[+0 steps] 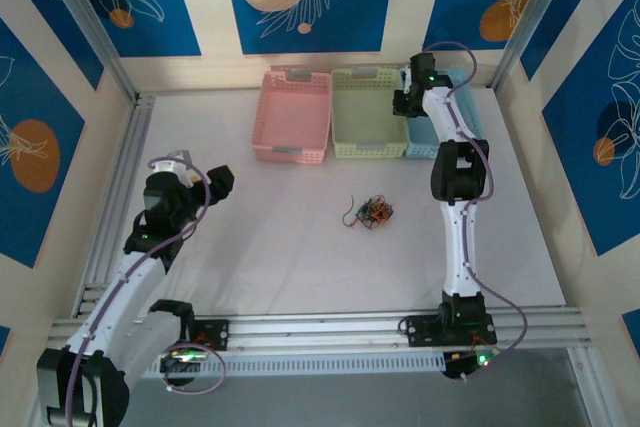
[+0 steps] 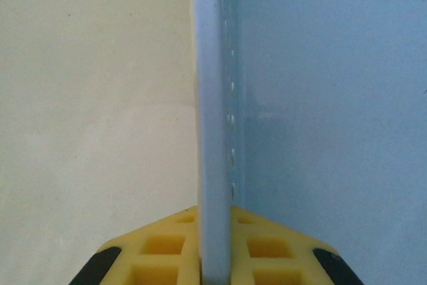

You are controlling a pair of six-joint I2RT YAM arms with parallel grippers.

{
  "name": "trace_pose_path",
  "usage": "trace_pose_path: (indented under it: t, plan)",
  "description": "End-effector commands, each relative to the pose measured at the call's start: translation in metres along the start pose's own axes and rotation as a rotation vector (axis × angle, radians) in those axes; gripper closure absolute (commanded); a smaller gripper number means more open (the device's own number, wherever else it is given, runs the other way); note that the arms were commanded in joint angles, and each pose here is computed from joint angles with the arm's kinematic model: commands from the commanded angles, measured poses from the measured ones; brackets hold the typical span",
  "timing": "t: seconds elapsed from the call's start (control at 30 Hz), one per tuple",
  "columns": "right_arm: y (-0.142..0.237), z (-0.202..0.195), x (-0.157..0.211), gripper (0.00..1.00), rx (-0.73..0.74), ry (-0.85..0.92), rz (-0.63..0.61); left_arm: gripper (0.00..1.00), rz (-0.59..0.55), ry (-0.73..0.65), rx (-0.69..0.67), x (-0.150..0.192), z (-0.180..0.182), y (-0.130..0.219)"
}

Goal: Untangle the cables

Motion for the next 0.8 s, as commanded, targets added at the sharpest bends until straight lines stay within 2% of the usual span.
trace_pose_path:
  t: [0.0,0.33,0.4,0.67,0.77]
  plan:
    - [-0.002,0.023,0.011,0.89,-0.083,-0.025,0.052,0.06,0.013,0.002,-0.004,0.005,0.001,-0.002]
    - [0.005,0.051,0.014,0.87,-0.149,-0.085,0.069,0.06,0.028,0.003,-0.026,0.014,0.007,-0.011]
    - [0.008,0.058,0.014,0.81,-0.159,-0.079,0.07,0.07,0.057,0.001,-0.051,0.021,0.012,-0.016]
    - [0.064,0.072,0.008,0.41,-0.154,-0.06,-0.009,0.08,0.077,-0.015,-0.08,0.031,0.018,-0.022]
    - [0.09,0.075,0.012,0.35,-0.156,-0.053,-0.045,0.08,0.075,-0.012,-0.101,0.033,0.022,-0.023]
Point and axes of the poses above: each hand's point on the last joint's axis, 136 mm out from that joint toward the fingers, its own y axis back along the fingers, its own z axis along the line the jaws close on, x = y × z, the point moved 7 cm from there along y, back along the fingers, and after that the axes turned 7 degrees about -y, right-handed, at the moved point
